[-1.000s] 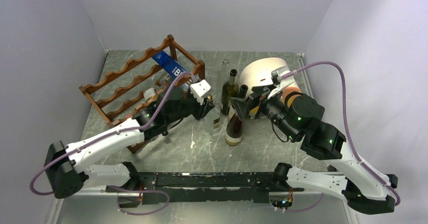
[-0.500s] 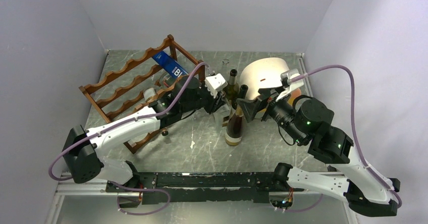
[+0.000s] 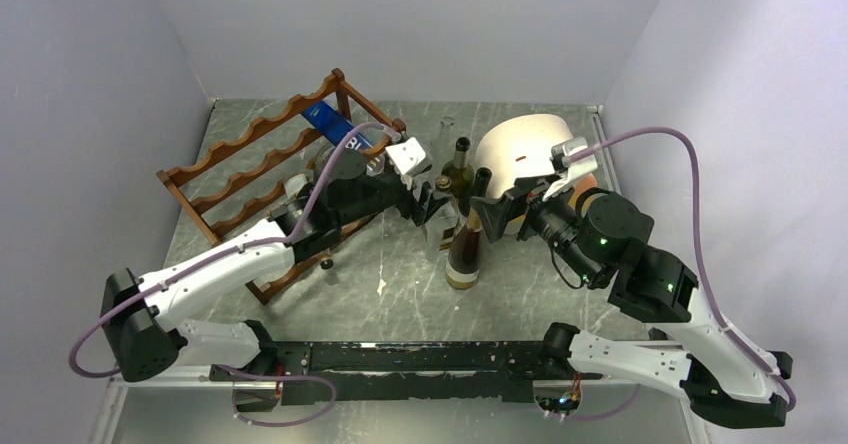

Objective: Take the wine bottle off the wine rack

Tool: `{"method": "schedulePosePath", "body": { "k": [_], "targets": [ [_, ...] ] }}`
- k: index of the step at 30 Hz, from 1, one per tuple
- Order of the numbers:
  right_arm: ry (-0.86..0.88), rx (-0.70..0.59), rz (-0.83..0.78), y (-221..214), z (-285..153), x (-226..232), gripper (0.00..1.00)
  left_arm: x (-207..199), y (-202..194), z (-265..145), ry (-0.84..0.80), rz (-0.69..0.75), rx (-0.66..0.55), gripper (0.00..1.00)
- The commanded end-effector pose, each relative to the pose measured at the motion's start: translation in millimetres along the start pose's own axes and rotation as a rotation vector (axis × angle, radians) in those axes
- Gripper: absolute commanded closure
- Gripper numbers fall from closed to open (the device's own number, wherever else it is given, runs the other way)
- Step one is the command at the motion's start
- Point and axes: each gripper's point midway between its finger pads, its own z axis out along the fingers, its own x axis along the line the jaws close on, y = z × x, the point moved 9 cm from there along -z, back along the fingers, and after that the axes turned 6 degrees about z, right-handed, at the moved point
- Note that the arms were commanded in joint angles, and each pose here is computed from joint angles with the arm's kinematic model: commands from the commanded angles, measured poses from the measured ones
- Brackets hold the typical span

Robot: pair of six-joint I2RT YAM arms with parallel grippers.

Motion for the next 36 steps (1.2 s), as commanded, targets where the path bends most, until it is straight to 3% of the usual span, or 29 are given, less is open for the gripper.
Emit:
{"method": "schedulePosePath", "body": {
  "k": [1,7,13,19,25,31,36],
  "targets": [
    [0.022,-0.044,0.011,16,-8,1,0.02,3,22,-18,0.010,0.022,-0.035,0.24],
    [0.039,-0.021,-0.015,18,-2,7,0.01,27,40,-55,0.168,0.025,-0.036,0.19],
    [0.068,0.015,-0.095,27,18,21,0.01,78,60,-107,0.551,0.026,-0.084,0.15],
    [0.156,0.048,-0.176,35,50,46,0.00,101,85,-157,0.857,0.129,-0.202,0.17],
    [0.180,0.163,-0.219,22,95,70,0.00,95,68,-191,0.996,0.240,-0.337,0.22],
    [0.125,0.293,-0.266,-13,141,85,0.00,93,36,-200,1.055,0.296,-0.301,0.29],
    [0.073,0.396,-0.358,-52,182,98,0.02,90,26,-210,1.098,0.317,-0.324,0.28]
  ]
}}
